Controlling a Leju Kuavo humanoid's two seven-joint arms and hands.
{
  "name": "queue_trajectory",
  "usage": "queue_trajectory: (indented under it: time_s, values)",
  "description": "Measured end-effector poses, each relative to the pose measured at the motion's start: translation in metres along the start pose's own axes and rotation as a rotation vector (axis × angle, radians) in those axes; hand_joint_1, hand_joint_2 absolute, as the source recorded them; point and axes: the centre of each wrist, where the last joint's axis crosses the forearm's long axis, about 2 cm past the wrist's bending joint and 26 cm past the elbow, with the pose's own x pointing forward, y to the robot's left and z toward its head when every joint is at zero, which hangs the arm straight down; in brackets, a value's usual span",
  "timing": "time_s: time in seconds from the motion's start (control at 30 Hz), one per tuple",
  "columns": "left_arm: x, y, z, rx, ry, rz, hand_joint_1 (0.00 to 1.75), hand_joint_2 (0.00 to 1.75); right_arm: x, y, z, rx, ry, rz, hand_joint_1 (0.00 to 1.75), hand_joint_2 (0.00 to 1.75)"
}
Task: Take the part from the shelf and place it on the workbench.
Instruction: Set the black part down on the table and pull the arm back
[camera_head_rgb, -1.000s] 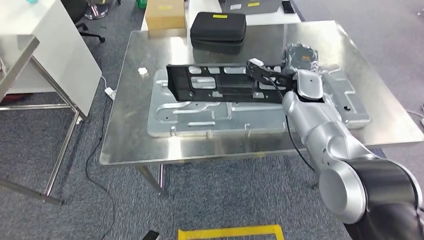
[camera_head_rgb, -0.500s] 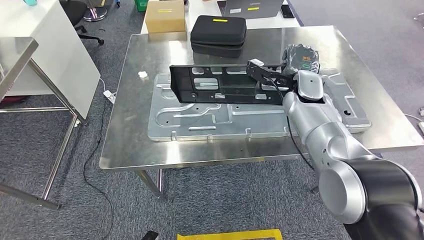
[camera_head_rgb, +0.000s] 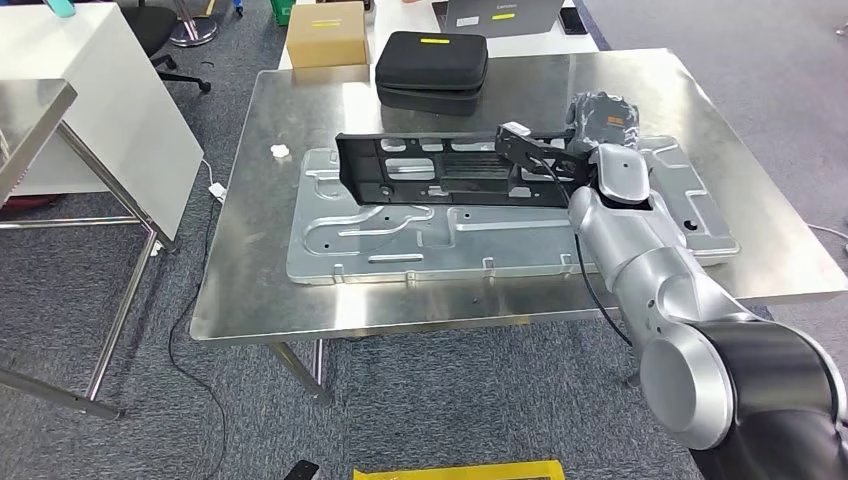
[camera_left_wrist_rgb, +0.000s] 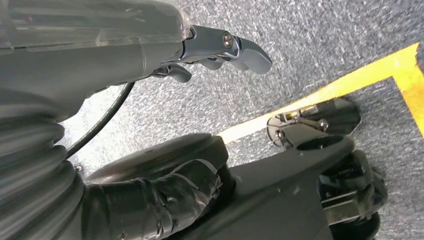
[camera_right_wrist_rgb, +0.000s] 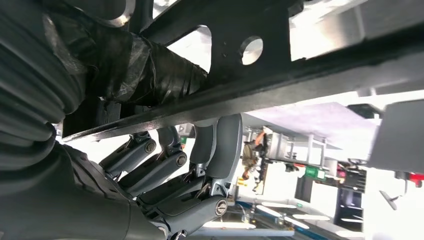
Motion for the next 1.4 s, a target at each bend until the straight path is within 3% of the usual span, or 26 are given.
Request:
queue_trajectory:
  time_s: [0.6, 0.93, 1.4]
  values:
    - [-0.004, 0.001, 0.000, -0.001, 0.005, -0.018, 0.00, 1.75, -0.002, -0.002, -0.001, -0.005, 0.004, 0.002, 1.75, 1.75]
    - [-0.005, 0.001, 0.001, 0.015, 0.019, -0.023, 0.00, 1.75, -0.009, 0.013, 0.006, 0.028, 0.012, 0.007, 1.75, 1.75]
    - [-0.002, 0.004, 0.000, 0.059, 0.014, -0.060, 0.00, 1.75, -0.009, 0.016, 0.008, 0.030, 0.007, 0.006, 1.75, 1.75]
